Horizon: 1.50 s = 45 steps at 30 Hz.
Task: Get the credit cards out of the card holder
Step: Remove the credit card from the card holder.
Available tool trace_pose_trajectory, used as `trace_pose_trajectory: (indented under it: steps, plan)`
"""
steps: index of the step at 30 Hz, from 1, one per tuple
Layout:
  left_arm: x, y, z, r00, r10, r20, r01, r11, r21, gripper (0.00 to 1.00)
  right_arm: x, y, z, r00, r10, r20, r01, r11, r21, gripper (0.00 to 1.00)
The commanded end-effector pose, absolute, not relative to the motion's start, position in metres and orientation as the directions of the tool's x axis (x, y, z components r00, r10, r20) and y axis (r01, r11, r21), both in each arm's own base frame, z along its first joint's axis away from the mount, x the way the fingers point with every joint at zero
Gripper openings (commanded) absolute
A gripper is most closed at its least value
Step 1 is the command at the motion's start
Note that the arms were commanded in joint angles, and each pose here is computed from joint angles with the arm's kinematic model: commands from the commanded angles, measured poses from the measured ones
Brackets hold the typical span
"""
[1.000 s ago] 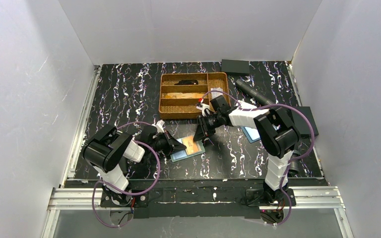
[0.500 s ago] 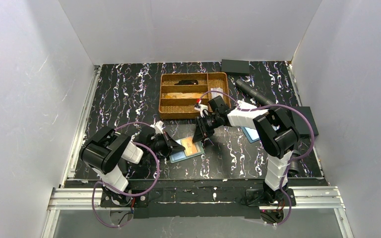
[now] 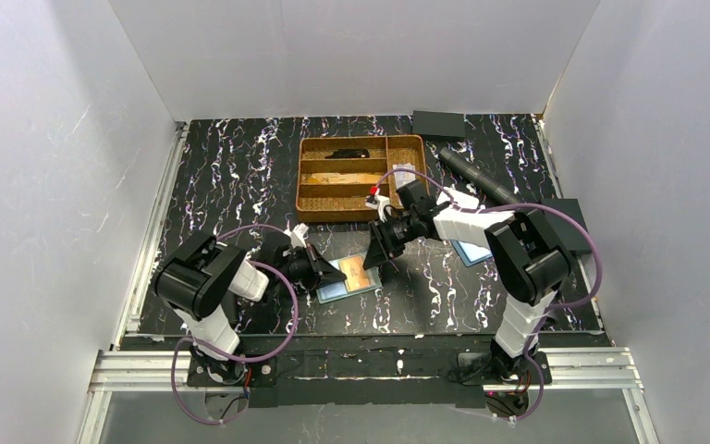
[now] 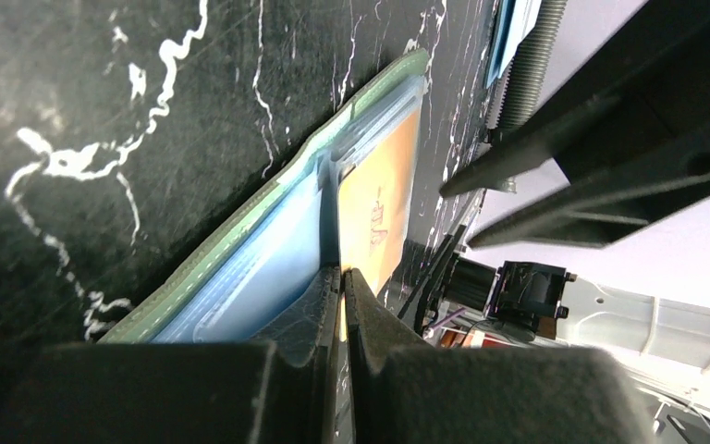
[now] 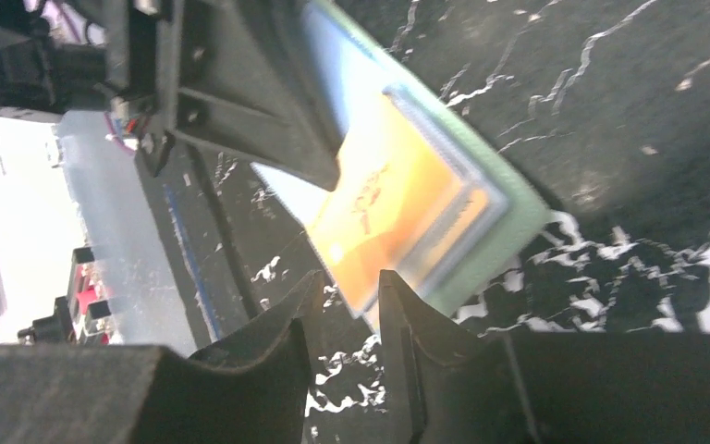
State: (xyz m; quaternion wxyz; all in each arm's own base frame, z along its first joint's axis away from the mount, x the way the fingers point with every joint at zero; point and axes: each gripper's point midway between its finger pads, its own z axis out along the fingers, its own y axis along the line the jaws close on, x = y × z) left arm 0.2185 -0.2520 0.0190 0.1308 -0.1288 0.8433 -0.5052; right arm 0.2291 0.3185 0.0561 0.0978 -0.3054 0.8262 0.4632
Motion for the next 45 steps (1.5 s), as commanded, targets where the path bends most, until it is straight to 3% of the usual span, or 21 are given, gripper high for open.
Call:
trace_pose_trajectory:
  steps: [1, 12, 21, 28, 45]
  plan:
    - [0.221, -0.259, 0.02, -0.949, -0.302, -0.096, -0.054, 0.454, -0.889, 0.0, 0.218, 0.322, 0.086, -0.739, -0.401, -0.541, -0.655, 0.245, 0.714, 0.38]
    - [0.22, -0.266, 0.017, -0.955, -0.283, -0.087, -0.053, 0.452, -0.89, 0.0, 0.225, 0.326, 0.054, -0.824, -0.395, -0.406, -0.542, 0.338, 0.769, 0.33]
    - [0.219, -0.265, 0.012, -0.955, -0.287, -0.076, -0.066, 0.455, -0.888, 0.0, 0.23, 0.321, 0.055, -0.811, -0.394, -0.433, -0.571, 0.368, 0.734, 0.33]
    - [0.216, -0.264, 0.009, -0.955, -0.288, -0.067, -0.075, 0.457, -0.886, 0.0, 0.235, 0.323, 0.087, -0.82, -0.325, -0.472, -0.555, 0.246, 0.795, 0.35]
    - [0.216, -0.265, 0.01, -0.956, -0.284, -0.066, -0.073, 0.451, -0.89, 0.0, 0.246, 0.312, 0.05, -0.856, -0.335, -0.394, -0.51, 0.417, 0.753, 0.34]
